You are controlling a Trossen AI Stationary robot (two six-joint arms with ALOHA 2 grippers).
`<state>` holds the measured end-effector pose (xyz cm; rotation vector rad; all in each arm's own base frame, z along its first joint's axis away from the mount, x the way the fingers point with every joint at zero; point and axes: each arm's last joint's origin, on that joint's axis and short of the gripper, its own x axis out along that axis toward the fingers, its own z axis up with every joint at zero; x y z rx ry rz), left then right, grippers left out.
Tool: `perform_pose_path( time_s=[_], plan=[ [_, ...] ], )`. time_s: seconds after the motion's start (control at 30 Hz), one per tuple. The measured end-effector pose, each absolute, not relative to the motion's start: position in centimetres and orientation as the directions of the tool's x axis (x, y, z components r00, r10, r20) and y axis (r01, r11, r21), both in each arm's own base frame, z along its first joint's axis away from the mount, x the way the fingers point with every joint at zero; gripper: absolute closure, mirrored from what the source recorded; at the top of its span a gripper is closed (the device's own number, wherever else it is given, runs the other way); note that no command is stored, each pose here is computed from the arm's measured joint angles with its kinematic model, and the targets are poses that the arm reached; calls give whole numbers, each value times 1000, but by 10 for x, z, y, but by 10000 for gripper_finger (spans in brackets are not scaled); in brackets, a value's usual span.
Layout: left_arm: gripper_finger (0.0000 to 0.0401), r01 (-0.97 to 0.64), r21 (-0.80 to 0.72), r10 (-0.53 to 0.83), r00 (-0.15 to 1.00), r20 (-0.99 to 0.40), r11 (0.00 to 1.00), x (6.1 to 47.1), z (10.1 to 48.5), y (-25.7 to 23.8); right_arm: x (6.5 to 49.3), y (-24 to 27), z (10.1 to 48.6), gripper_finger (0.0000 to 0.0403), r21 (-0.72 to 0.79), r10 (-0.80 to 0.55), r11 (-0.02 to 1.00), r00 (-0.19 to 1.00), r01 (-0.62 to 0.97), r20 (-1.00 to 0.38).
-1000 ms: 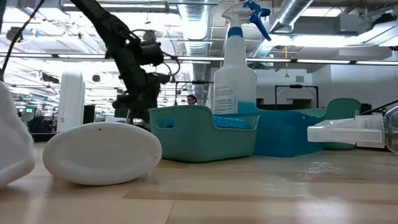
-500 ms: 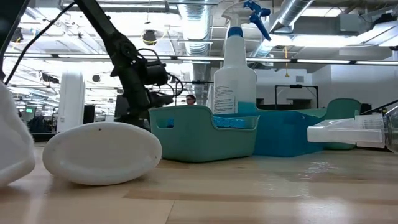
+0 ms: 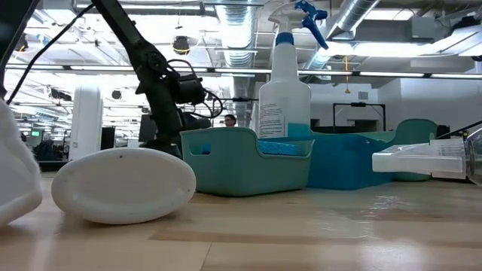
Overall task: Pick & Place Kitchen Items
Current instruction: Put the light blue sponge into the bottom green bin
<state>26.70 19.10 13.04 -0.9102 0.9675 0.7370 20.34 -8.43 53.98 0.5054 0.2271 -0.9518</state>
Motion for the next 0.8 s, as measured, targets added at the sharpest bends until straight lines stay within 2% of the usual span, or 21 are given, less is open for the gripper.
perform_pose_path(
  time_s=[0.13, 0.33, 0.57, 0.8],
  plan=[
    [291, -855, -250, 174, 361, -916, 455, 273, 130, 184, 203, -84, 540, 402, 311, -719, 475, 567, 823, -402],
    [388, -857, -249, 194, 367, -910, 450, 280, 130, 176, 203, -84, 539, 402, 298, -719, 480, 564, 825, -406],
    [398, -883, -279, 197, 371, -908, 377, 279, 134, 174, 203, -84, 539, 402, 298, -720, 479, 563, 826, -405],
    [400, -890, -342, 243, 418, -875, 301, 269, 158, 171, 203, -84, 539, 402, 281, -720, 488, 563, 827, -405]
  ],
)
